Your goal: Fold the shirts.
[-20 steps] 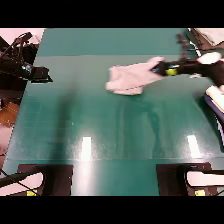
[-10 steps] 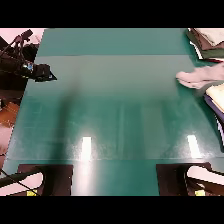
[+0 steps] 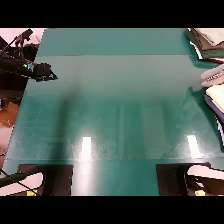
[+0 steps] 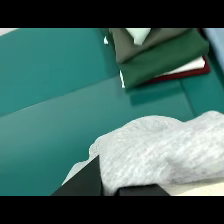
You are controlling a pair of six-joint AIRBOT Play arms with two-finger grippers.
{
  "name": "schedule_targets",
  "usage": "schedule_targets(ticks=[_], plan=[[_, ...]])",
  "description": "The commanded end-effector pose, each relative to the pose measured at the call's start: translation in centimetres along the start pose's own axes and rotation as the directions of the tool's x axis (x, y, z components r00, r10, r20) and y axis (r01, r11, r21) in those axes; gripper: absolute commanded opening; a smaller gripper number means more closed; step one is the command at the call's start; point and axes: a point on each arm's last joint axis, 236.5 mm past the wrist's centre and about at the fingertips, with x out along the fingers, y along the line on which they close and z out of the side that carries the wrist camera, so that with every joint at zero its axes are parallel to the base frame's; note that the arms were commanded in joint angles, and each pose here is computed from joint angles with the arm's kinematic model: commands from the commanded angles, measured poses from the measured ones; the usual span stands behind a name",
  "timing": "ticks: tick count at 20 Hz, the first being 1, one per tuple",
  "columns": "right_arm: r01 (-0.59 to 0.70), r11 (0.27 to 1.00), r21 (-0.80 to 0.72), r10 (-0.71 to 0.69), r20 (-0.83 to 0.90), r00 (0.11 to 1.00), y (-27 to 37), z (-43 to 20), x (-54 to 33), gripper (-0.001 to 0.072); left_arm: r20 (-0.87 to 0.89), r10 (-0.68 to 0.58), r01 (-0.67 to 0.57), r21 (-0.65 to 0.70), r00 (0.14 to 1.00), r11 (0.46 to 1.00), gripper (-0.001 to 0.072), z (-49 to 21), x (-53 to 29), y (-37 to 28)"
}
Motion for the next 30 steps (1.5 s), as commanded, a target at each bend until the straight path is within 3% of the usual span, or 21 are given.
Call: schedule_targets(ticks=[1,7,14,15,17,21,24,26,30], plan=[[0.036,0.997,-0.065,-0.037,-0.014,0.999,0.1,1.1,-1.8,0.0012,0.0,-0.002,0.002,-0.001,1.0,1.0,0.0023,0.0,0.0,0.0],[0.18,0.983,0.025,-0.172,-0.192,0.966,-4.7,-3.3,-4.0,0.0013,-0.001,-0.002,0.002,0.002,1.0,1.0,0.0023,0.0,0.0,0.0],[0.424,0.868,0.259,-0.314,-0.375,0.872,-12.6,-8.8,-10.4,0.0017,-0.001,-0.002,0.002,0.002,1.0,1.0,0.0023,0.0,0.0,0.0],[0.439,0.852,0.284,-0.316,-0.389,0.865,-13.2,-9.4,-11.1,0.0038,-0.001,-0.002,0.002,0.002,1.0,1.0,0.0023,0.0,0.0,0.0],[0.472,0.817,0.333,-0.323,-0.414,0.851,-14.7,-11.1,-12.4,0.0375,-0.001,-0.003,0.003,0.002,1.0,1.0,0.0024,0.0,0.0,0.0],[0.517,0.749,0.414,-0.318,-0.46,0.829,-16.2,-15.2,-14.3,0.0386,-0.001,-0.002,0.002,0.003,1.0,1.0,0.0023,0.0,0.0,0.0],[0.469,0.748,0.469,-0.287,-0.409,0.866,-15.3,-15.3,-13.8,0.0379,0.0,-0.002,0.002,0.002,1.0,1.0,0.0024,0.0,0.0,0.0],[0.356,0.784,0.509,-0.207,-0.325,0.923,-12.6,-13.4,-12.0,0.0316,0.002,-0.002,0.002,0.002,1.0,1.0,0.0024,0.1,0.0,0.0],[0.077,0.876,0.476,0.03,-0.213,0.977,-2.7,-9.1,-7.6,0.0314,0.005,-0.005,0.005,-0.007,1.0,1.0,0.0023,0.1,0.0,-0.1]])
